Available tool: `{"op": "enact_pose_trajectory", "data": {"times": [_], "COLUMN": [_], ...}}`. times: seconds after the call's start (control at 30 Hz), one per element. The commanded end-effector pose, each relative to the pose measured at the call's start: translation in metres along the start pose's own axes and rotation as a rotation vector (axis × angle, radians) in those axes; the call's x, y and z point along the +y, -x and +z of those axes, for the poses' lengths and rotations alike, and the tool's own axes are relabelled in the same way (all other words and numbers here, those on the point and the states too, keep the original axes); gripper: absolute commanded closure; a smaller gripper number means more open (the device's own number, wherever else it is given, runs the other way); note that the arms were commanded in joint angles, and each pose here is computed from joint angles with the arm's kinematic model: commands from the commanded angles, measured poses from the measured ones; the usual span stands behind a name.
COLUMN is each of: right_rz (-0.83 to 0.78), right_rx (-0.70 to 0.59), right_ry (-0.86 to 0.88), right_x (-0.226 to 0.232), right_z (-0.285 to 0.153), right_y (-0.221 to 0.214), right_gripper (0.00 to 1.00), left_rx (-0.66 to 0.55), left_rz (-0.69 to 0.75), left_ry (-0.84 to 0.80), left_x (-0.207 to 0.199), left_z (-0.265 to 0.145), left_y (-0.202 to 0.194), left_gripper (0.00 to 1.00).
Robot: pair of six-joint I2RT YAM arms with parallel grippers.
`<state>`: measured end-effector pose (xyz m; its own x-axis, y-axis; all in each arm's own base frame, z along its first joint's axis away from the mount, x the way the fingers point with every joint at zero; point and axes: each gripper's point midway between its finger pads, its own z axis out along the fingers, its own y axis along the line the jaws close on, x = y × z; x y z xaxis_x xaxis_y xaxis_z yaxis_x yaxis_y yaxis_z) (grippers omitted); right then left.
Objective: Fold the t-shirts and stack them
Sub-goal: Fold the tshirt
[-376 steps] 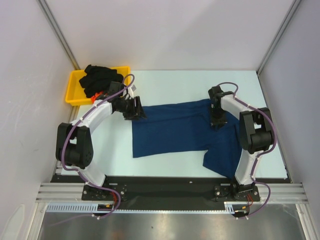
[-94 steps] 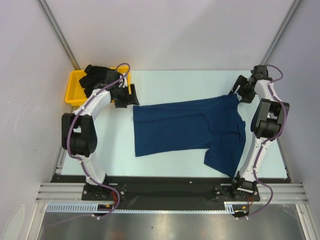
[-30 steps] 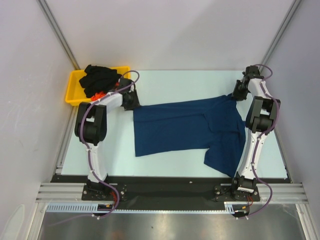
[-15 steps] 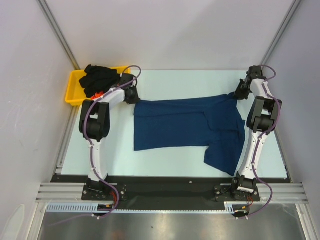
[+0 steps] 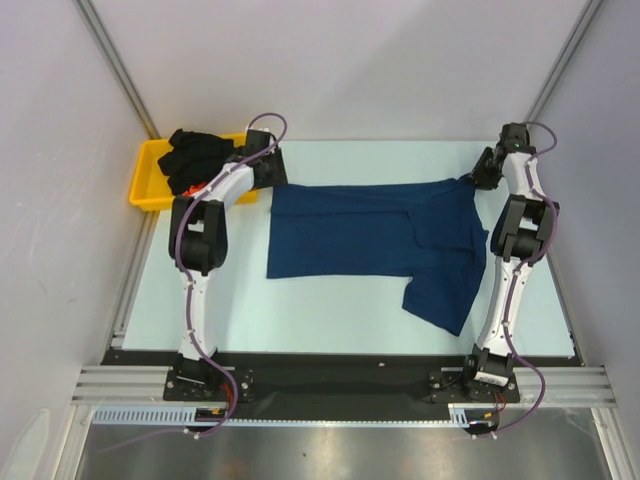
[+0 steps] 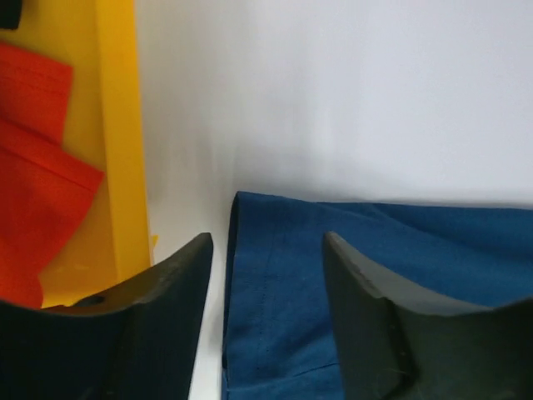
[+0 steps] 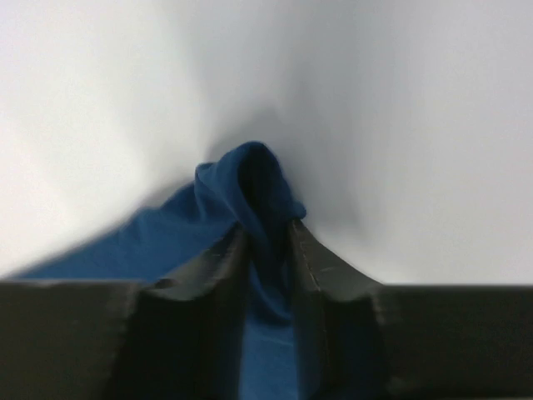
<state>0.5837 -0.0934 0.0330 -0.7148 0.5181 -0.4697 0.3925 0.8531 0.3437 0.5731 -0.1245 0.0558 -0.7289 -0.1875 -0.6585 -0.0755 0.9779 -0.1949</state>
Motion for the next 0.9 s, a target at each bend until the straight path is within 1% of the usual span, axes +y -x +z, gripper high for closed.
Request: {"op": "enact_pose_trajectory", "data": {"times": [0.0, 0.03, 0.07, 0.1, 0.13, 0.17, 0.2, 0.23, 0.27, 0.3, 0.33, 0.4, 0.43, 0.47, 0.5, 0.53, 0.57, 0.6, 0.63, 0.67, 0.7, 0.73, 0.77, 0.8, 0.83, 0.87], "right_rz": [0.015, 0.017, 0.022, 0.021, 0.022, 0.027, 0.023, 0.02, 0.018, 0.021, 0.031, 0.065, 0.073, 0.066, 0.027, 0.005, -0.009, -0.034, -0.055, -0.079, -0.097, -0.096, -0.088, -0.079, -0.051, -0.024], "right_rx": [-0.039, -0.039, -0.026, -0.053, -0.049, -0.045, -0.049, -0.061, -0.045, -0.019, -0.031, -0.032, 0.011, -0.057, -0.055, -0.031, -0.069, -0.047, -0.041, -0.028, -0.029, -0.015, 0.03, 0.002, 0.011, -0.005], "right_ry": [-0.078, -0.103, -0.134, -0.183, -0.203, -0.27, -0.335, -0.359, -0.38, -0.403, -0.405, -0.402, -0.417, -0.381, -0.347, -0.333, -0.286, -0.23, -0.209, -0.198, -0.193, -0.181, -0.138, -0.127, -0.104, -0.083], "right_x": [-0.005, -0.008, -0.012, -0.018, -0.021, -0.035, -0.045, -0.048, -0.052, -0.057, -0.054, -0.048, -0.051, -0.034, -0.013, -0.004, 0.012, 0.033, 0.042, 0.046, 0.049, 0.049, 0.047, 0.044, 0.04, 0.042], "right_z": [-0.027, -0.036, -0.045, -0.062, -0.07, -0.083, -0.092, -0.108, -0.116, -0.118, -0.135, -0.148, -0.145, -0.165, -0.166, -0.163, -0.18, -0.183, -0.188, -0.193, -0.197, -0.198, -0.19, -0.2, -0.202, -0.204], "right_y": [0.028, 0.029, 0.027, 0.033, 0.032, 0.03, 0.029, 0.032, 0.027, 0.018, 0.018, 0.009, -0.011, -0.003, -0.014, -0.031, -0.031, -0.044, -0.052, -0.066, -0.073, -0.082, -0.101, -0.102, -0.105, -0.105], "right_gripper": [0.62, 0.57, 0.49, 0.45, 0.4, 0.31, 0.27, 0.25, 0.22, 0.21, 0.21, 0.19, 0.19, 0.21, 0.21, 0.21, 0.22, 0.23, 0.24, 0.24, 0.24, 0.24, 0.27, 0.28, 0.29, 0.3], "left_rx": [-0.063, -0.068, -0.067, -0.098, -0.101, -0.102, -0.114, -0.119, -0.116, -0.121, -0.123, -0.131, -0.165, -0.131, -0.115, -0.087, -0.067, -0.063, -0.02, -0.065, -0.064, -0.026, -0.047, -0.032, -0.023, 0.014], "left_rz": [0.036, 0.059, 0.065, 0.066, 0.071, 0.071, 0.07, 0.065, 0.062, 0.056, 0.041, 0.047, 0.081, 0.111, 0.136, 0.131, 0.125, 0.12, 0.102, 0.086, 0.076, 0.05, 0.035, 0.028, 0.014, 0.016], "left_ry": [0.03, 0.039, 0.042, 0.039, 0.038, 0.038, 0.03, 0.02, 0.008, -0.008, -0.042, -0.09, -0.103, -0.085, -0.076, -0.059, -0.051, -0.063, -0.063, -0.098, -0.107, -0.103, -0.122, -0.156, -0.167, -0.172], "left_x": [0.001, 0.001, 0.002, 0.0, -0.001, -0.001, -0.003, -0.005, -0.007, -0.011, -0.017, -0.031, -0.036, -0.032, -0.033, -0.028, -0.022, -0.021, -0.014, -0.018, -0.017, -0.011, -0.011, -0.015, -0.016, -0.012], "left_z": [-0.021, -0.029, -0.034, -0.051, -0.06, -0.065, -0.081, -0.089, -0.096, -0.104, -0.119, -0.133, -0.151, -0.147, -0.151, -0.153, -0.162, -0.169, -0.169, -0.192, -0.199, -0.2, -0.215, -0.222, -0.226, -0.225], "left_y": [0.03, 0.033, 0.032, 0.043, 0.045, 0.046, 0.053, 0.056, 0.054, 0.054, 0.05, 0.043, 0.047, 0.026, 0.015, 0.004, -0.006, -0.012, -0.037, -0.032, -0.039, -0.06, -0.061, -0.071, -0.079, -0.097], "left_gripper": [0.37, 0.32, 0.24, 0.21, 0.19, 0.18, 0.18, 0.18, 0.18, 0.18, 0.18, 0.2, 0.21, 0.22, 0.22, 0.22, 0.23, 0.24, 0.24, 0.24, 0.24, 0.24, 0.24, 0.24, 0.24, 0.24]}}
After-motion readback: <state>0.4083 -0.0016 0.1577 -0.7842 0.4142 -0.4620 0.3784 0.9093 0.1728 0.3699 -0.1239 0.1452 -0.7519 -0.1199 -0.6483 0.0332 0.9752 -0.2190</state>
